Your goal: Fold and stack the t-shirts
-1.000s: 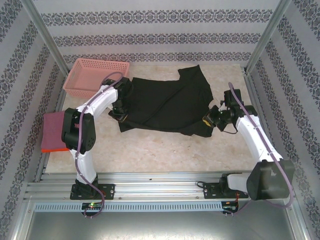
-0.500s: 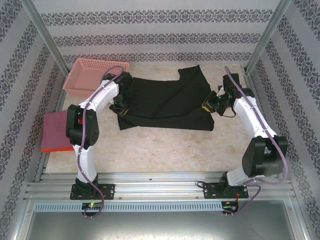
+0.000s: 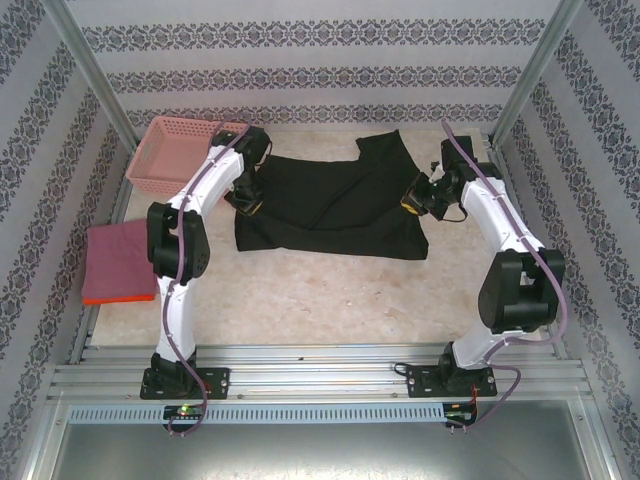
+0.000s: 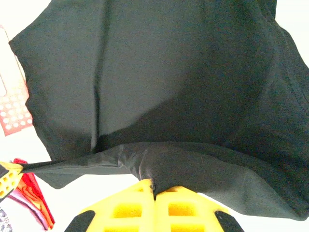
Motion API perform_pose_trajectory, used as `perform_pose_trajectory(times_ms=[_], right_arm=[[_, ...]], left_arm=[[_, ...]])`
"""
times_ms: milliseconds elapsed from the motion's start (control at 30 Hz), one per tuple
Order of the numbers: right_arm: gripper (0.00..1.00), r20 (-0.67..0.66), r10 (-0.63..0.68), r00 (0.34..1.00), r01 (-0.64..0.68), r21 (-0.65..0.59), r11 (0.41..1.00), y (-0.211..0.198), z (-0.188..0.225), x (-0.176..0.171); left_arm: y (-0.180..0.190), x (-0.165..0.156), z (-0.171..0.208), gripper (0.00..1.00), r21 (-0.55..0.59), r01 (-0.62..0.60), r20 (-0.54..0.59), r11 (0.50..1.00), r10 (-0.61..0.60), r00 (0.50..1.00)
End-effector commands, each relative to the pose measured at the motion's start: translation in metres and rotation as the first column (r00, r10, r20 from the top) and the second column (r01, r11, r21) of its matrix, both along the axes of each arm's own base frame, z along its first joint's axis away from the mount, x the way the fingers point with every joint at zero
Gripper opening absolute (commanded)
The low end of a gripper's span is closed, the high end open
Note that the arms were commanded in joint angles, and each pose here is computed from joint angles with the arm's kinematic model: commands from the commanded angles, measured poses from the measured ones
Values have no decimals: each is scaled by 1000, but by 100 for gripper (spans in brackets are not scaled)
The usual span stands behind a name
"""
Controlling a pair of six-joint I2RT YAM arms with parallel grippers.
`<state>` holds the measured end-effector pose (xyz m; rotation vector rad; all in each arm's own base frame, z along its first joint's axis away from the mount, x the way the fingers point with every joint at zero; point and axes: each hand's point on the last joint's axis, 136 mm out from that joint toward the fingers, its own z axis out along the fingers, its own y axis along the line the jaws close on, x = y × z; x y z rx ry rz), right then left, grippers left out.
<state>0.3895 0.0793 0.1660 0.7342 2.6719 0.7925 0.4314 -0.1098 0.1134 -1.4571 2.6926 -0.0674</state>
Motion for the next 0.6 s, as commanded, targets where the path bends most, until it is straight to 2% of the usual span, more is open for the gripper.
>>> perform_pose_trajectory(times_ms=[0, 567], right_arm=[[0, 10, -6, 1000, 6, -23, 1000, -8, 4, 7], [0, -5, -10, 1000, 10, -32, 999, -12, -7, 27]], left_arm=[[12, -3, -3, 0, 38, 18, -54, 999, -16, 998], [14, 24, -16, 0, 42, 57, -58, 998, -54, 997]])
